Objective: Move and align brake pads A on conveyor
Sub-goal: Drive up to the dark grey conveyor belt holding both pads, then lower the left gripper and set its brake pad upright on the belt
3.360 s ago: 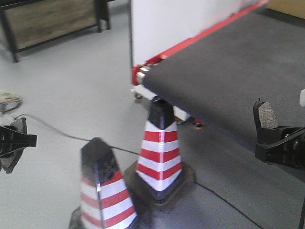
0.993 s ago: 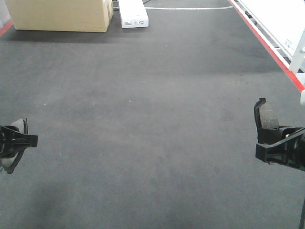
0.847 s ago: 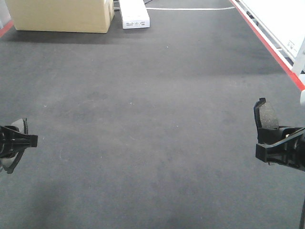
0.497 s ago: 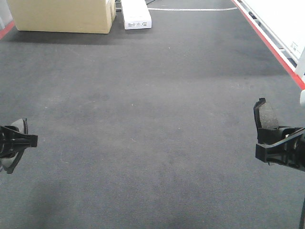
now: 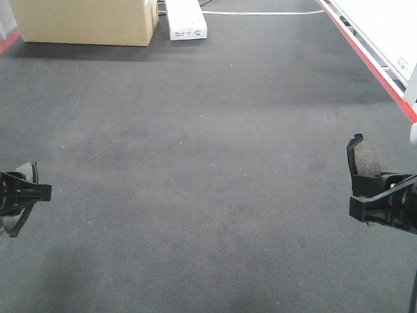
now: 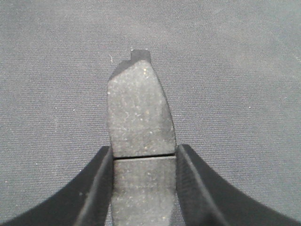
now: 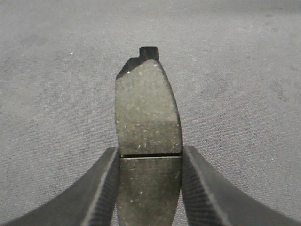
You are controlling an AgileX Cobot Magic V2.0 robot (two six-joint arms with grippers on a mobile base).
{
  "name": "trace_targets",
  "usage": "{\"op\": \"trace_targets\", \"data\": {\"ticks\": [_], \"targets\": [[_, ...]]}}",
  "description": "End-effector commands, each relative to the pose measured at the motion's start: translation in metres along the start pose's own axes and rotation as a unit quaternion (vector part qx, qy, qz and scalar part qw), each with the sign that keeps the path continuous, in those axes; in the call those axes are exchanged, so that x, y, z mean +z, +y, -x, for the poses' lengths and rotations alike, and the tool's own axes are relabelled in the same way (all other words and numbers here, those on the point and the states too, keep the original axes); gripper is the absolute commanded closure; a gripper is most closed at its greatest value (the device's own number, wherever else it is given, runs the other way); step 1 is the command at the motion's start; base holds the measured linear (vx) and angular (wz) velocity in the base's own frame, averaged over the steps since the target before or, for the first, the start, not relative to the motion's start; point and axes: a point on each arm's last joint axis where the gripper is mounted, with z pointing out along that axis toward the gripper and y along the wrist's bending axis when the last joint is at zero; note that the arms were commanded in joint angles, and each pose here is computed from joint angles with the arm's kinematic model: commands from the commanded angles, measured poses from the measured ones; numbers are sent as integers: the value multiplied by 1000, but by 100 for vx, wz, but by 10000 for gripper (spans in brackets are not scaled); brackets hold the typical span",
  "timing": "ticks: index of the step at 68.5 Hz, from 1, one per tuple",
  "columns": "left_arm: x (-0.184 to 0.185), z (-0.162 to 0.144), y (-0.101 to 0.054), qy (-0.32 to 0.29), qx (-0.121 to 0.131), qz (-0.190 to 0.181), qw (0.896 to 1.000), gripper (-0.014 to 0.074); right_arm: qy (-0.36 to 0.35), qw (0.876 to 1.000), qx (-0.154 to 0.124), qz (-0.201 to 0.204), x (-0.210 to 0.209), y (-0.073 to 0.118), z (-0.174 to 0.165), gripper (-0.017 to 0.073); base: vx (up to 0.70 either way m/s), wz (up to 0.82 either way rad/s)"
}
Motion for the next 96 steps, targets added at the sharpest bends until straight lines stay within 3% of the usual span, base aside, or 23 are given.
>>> {"op": "trace_targets", "data": {"ticks": [1,34,49,61,78,89,96], "targets": [[-12,13,-3,-56,-3,-11,998,517,-65,998,-5,10,-7,2,18,463,0,0],[-12,13,-3,-58,-3,-11,998,517,-65,998,-5,10,-7,2,18,463,0,0],[-14,22,-10,-65,-20,-40,997,517,-65,998,-5,10,-7,2,18,463,0,0],[-8,42,-25,-48,-15,-76,996,510,-65,998,-5,10,-7,2,18,463,0,0],[24,61,-66,-18,24,-105,994,500,-65,998,-5,10,-7,2,18,463,0,0],[59,66,-75,19,-14,-97,995,496,-65,998,-5,10,-7,2,18,463,0,0],[82,67,-78,44,-17,-90,995,489,-65,998,-5,10,-7,2,18,463,0,0]]}}
